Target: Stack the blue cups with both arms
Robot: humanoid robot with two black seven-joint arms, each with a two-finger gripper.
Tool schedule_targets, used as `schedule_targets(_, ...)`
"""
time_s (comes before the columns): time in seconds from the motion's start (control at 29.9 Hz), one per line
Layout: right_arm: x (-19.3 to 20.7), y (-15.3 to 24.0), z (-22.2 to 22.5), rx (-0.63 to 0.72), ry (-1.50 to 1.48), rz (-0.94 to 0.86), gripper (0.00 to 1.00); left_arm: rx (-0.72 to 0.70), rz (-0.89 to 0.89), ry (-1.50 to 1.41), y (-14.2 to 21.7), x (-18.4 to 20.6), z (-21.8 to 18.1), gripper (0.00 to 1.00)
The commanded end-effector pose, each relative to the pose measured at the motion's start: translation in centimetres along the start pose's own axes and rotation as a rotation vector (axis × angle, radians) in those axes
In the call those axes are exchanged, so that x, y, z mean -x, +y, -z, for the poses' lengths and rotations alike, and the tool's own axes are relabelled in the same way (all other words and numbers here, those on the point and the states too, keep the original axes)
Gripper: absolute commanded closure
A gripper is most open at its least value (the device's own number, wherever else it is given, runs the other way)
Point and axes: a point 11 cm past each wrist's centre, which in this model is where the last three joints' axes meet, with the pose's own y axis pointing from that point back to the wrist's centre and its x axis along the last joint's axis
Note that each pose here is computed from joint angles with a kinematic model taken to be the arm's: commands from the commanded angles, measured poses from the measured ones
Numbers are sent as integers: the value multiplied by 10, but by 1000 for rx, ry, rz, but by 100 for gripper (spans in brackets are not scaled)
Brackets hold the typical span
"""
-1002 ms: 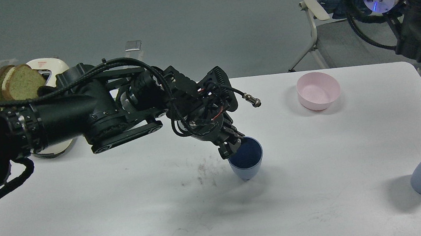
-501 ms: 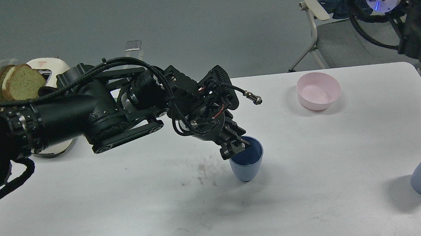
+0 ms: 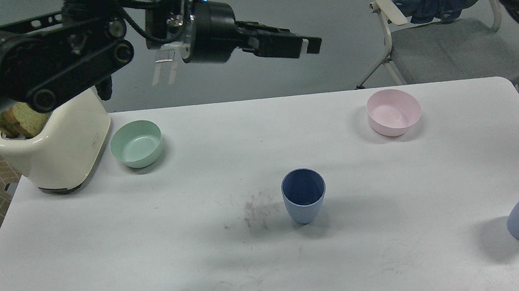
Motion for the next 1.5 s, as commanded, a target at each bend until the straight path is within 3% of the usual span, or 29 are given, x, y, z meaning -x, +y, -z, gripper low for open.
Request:
schedule_targets(0.0, -10, 55, -7, 100, 97, 64, 0, 32, -190, 238, 32, -17, 28, 12)
schedule_targets(0.2, -17, 157, -14, 301, 317, 158, 0, 135, -425, 541, 57, -24, 59, 12)
schedule_targets(0.37, -2, 250, -26, 532, 504, 279, 0, 159, -450, 603, 55, -12, 67, 12)
schedule_targets(0.57, 22, 332, -55, 793, 593, 441, 0, 169, -439, 614, 48, -8, 66, 12)
schedule_targets(0.67, 35, 356, -75, 866, 581, 503, 0, 171, -435, 615, 46, -7, 66, 12)
schedule_targets(1.07, 61, 380, -109, 905, 609, 582, 0, 164, -416, 637, 42, 6, 71, 12)
schedule_targets(1.47, 80, 347, -142, 858, 608, 692, 4, 161, -416, 644, 42, 9, 73, 12)
